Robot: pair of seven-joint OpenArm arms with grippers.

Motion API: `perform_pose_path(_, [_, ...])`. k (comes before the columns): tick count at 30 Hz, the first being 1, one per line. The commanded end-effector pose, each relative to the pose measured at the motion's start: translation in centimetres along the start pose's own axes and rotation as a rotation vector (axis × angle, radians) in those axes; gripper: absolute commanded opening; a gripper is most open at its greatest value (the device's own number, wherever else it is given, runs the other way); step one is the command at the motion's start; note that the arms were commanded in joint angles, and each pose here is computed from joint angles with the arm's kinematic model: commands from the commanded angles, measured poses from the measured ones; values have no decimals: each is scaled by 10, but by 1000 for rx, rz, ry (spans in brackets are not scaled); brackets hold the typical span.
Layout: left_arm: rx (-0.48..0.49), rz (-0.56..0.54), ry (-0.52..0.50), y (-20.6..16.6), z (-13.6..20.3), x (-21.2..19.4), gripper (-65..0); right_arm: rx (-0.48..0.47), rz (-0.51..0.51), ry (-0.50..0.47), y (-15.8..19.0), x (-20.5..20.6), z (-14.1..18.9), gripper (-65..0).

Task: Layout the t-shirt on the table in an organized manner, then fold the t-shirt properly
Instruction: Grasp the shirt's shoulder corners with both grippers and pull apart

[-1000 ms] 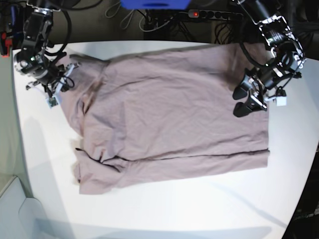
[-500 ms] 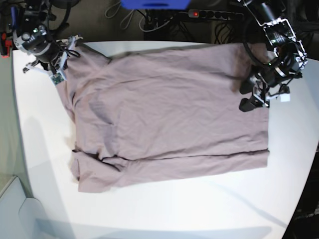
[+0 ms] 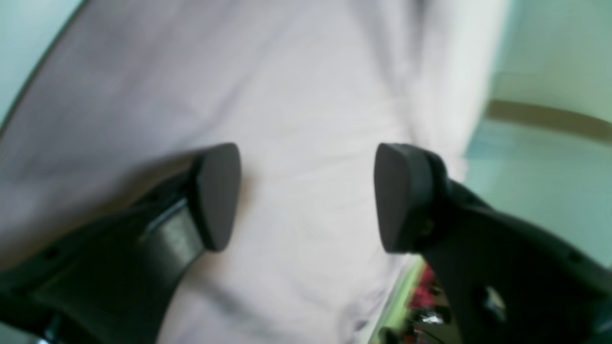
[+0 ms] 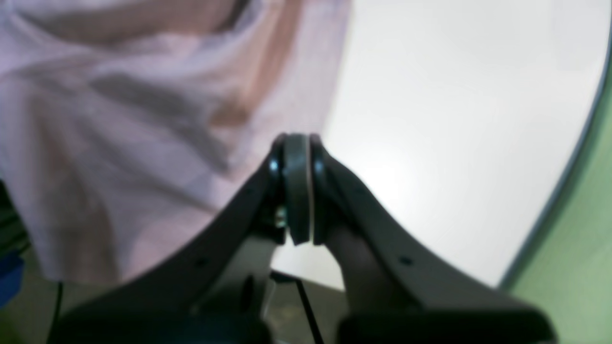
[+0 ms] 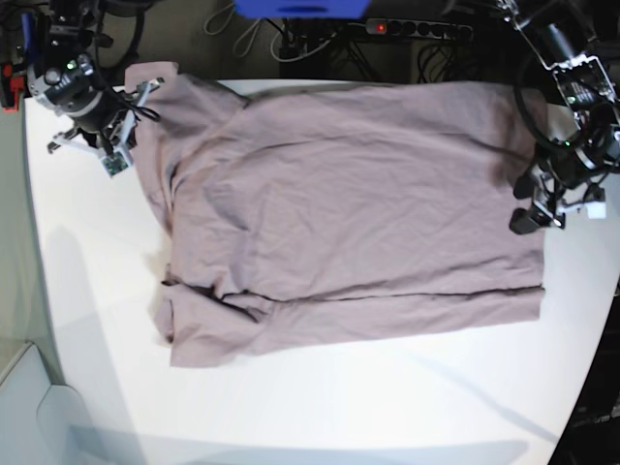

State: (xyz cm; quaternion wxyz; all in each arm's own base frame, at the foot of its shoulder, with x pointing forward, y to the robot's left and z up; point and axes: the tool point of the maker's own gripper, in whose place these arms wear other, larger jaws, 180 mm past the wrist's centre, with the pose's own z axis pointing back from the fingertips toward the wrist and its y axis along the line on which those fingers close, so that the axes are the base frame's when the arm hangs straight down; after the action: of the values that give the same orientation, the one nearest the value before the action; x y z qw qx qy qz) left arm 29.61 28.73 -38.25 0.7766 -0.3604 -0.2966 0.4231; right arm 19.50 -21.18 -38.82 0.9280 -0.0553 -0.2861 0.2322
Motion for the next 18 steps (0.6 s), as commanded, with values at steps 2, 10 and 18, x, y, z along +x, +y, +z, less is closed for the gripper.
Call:
perform_pose_path(2, [-95,-10,-33,-27,9,19,-218,-5,24,-67,-2,23,1,-650])
perform_pose_path(10, [-163,3,38,-47,-14,-20,-224,-61,14,-234,-27,96,-3,-650])
perform_pose_path(18, [26,-71,89,-15,-37,-48,-650,1,-63,-188,-39,106,-49,-650])
